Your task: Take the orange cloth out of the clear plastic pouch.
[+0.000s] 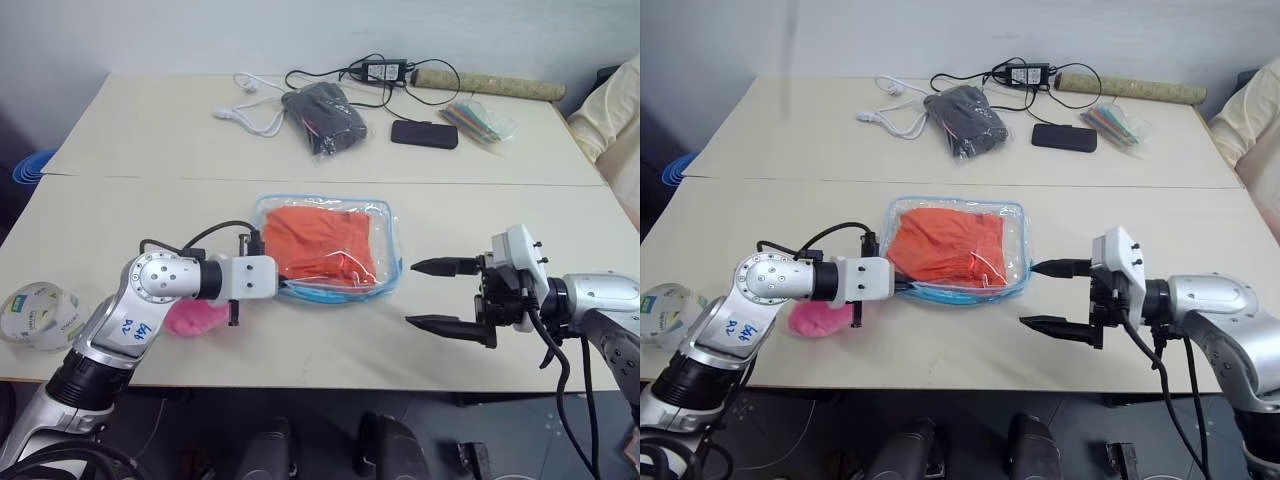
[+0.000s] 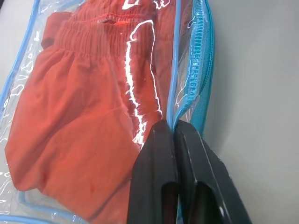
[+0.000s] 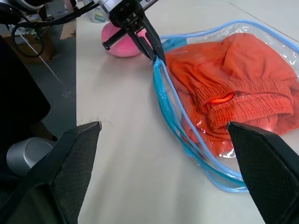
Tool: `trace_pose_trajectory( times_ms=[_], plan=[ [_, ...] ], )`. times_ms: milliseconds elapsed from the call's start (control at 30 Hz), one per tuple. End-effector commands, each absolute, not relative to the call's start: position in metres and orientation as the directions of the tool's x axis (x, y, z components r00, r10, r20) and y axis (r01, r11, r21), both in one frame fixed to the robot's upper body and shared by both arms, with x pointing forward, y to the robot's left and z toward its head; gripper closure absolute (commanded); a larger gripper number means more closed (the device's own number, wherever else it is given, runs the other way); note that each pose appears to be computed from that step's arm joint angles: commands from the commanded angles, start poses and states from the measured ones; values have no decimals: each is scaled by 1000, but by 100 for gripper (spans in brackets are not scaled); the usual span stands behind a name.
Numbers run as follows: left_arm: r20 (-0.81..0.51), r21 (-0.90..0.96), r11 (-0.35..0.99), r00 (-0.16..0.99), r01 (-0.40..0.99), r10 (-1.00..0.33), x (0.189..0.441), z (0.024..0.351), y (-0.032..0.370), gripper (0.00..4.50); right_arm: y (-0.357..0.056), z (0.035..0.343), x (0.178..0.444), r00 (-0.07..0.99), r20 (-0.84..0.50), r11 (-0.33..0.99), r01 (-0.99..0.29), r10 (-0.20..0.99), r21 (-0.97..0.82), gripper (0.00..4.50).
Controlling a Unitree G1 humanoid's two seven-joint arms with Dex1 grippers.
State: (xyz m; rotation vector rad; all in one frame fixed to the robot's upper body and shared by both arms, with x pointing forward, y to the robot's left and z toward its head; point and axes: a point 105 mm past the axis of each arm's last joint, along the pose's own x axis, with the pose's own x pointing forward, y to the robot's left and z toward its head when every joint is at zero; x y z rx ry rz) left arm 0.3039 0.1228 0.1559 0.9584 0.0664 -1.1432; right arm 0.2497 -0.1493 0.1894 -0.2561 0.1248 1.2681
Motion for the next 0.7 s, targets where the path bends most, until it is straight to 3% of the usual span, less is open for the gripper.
trace_pose_trajectory(
  times_ms=[33, 233, 367, 600, 700],
  plan=[
    [-381, 563, 235, 501, 792, -777, 303, 173, 117, 446, -140, 191, 250, 284, -223, 248, -953, 933, -177, 0],
    [-274, 474, 391, 554, 789, -786, 304, 180, 105, 450, -120, 180, 253, 296, -240, 227, -933, 925, -279, 195],
    [-249, 463, 418, 567, 782, -785, 300, 178, 98, 450, -98, 167, 272, 384, -249, 239, -853, 889, -465, 330],
    [-192, 446, 467, 592, 763, -783, 303, 189, 91, 450, -68, 149, 308, 503, -237, 209, -677, 831, -705, 330],
    [-185, 444, 467, 588, 765, -787, 303, 193, 89, 450, -65, 138, 317, 534, -252, 159, -608, 807, -778, 268]
  ],
)
